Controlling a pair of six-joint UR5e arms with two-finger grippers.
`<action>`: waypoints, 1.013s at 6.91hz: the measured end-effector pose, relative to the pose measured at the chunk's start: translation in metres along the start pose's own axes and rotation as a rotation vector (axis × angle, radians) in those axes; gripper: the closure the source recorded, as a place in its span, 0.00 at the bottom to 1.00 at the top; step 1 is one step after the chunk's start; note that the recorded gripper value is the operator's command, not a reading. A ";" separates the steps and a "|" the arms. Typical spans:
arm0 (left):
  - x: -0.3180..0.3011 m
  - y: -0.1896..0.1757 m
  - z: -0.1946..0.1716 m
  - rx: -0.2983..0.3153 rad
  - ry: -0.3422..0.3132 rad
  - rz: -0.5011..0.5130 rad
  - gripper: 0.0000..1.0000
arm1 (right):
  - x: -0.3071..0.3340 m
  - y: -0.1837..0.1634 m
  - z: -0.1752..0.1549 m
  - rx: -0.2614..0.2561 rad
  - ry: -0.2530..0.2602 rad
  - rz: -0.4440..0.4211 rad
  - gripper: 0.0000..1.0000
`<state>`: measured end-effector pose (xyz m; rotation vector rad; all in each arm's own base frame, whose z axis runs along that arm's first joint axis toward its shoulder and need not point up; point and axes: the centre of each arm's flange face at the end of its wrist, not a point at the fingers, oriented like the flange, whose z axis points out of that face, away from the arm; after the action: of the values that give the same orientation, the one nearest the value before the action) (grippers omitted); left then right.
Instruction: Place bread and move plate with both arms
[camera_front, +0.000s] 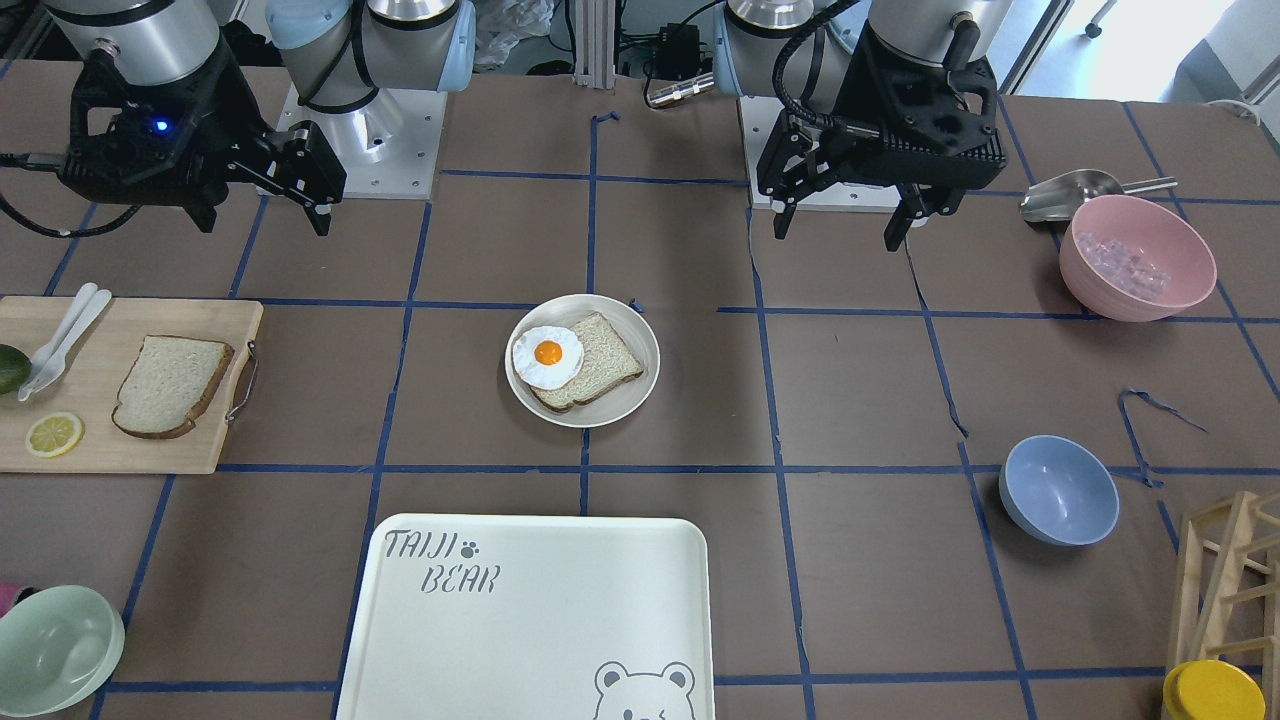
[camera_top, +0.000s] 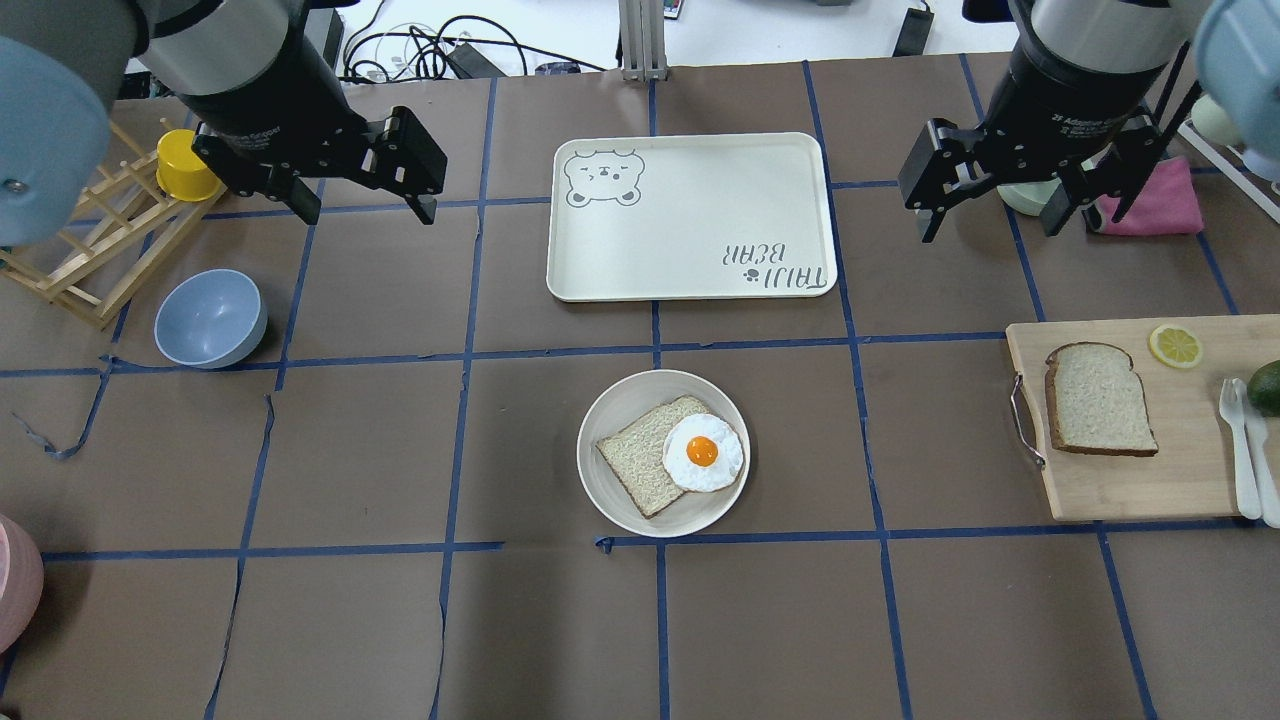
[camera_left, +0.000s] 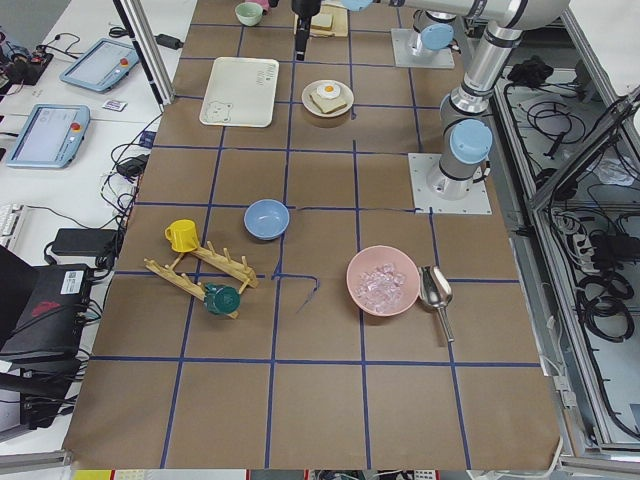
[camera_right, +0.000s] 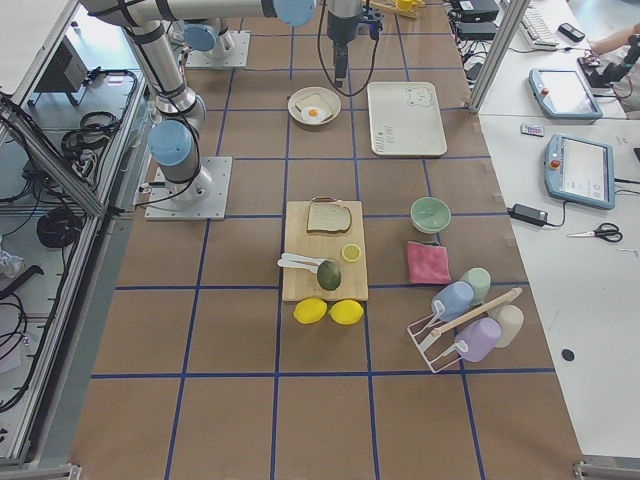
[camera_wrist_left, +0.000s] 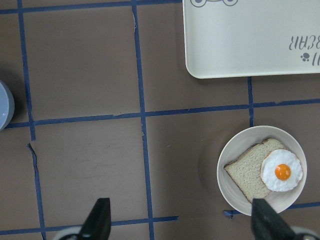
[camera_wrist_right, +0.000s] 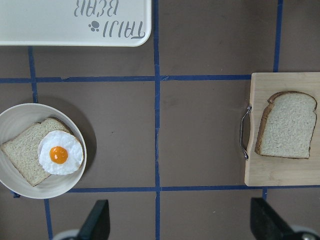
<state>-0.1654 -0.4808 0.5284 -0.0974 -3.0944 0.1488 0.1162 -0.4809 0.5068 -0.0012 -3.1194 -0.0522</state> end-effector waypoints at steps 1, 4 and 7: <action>0.000 0.000 0.000 0.000 0.000 0.000 0.00 | 0.000 0.000 0.001 -0.001 0.002 0.001 0.00; 0.000 0.000 0.000 0.000 0.000 0.000 0.00 | 0.001 0.003 -0.002 0.001 0.012 -0.001 0.00; 0.000 0.000 0.000 0.000 0.000 0.000 0.00 | 0.000 0.004 -0.003 0.004 0.005 -0.002 0.00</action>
<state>-0.1655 -0.4808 0.5284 -0.0966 -3.0944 0.1487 0.1162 -0.4766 0.5101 0.0020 -3.1149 -0.0463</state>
